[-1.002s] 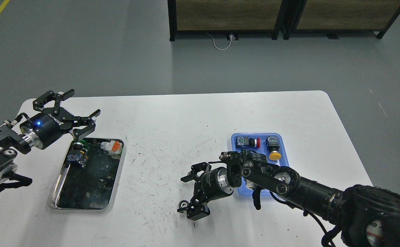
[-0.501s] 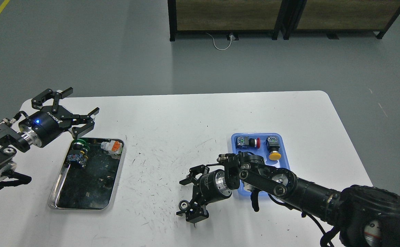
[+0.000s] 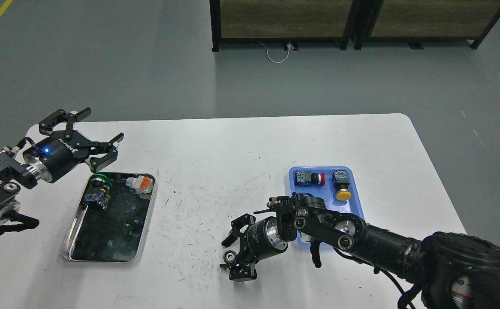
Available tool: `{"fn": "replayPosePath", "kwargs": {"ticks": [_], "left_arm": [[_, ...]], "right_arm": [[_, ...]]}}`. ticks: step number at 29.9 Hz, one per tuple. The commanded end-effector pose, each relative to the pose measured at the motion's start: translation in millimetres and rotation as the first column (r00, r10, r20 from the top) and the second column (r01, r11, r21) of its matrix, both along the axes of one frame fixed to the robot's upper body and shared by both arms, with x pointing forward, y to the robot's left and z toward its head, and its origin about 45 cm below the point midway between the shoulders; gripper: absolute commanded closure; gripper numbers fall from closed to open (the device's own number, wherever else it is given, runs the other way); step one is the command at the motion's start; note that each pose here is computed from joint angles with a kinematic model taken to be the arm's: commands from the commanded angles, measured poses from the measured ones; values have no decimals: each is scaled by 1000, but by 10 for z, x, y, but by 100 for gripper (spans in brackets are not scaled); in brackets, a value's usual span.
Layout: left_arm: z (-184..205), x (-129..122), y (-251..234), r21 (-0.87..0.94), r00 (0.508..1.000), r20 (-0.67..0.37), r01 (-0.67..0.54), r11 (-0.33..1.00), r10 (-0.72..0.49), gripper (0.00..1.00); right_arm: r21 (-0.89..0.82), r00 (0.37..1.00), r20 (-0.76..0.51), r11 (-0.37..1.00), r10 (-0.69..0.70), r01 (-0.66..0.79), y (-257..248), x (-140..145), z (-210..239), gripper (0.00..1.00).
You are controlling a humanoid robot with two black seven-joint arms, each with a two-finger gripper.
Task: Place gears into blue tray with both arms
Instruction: 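Grasp the second black gear with the right gripper, then carry the gear and lower it into the blue tray beside the first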
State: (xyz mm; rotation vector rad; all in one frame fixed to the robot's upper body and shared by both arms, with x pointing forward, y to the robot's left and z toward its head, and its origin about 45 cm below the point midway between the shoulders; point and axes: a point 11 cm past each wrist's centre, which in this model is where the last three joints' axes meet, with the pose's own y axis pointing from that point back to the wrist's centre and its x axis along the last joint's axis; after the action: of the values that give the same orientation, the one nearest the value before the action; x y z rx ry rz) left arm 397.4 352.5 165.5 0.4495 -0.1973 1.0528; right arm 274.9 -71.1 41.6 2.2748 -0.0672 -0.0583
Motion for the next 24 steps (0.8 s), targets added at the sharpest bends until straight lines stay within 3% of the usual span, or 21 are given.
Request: {"fn": "replayPosePath", "kwargs": {"ticks": [1,8,24], "left_arm": [[-3,-4,6,3,1000,-2,0,1000,0,3],[-14,-11,9,9,1000,-6,3,1000,-3,3],[-16,-9,9,16,1000,-12,6,1000,-6,3]], "right_arm": [[-8,1000,1,1000,-2,2,-8,8,-2,61],[-11,1000,6,1000,-10,10,-22,42,18,68],[5,998,40,999,-51,50,-152,228,160,68]]}}
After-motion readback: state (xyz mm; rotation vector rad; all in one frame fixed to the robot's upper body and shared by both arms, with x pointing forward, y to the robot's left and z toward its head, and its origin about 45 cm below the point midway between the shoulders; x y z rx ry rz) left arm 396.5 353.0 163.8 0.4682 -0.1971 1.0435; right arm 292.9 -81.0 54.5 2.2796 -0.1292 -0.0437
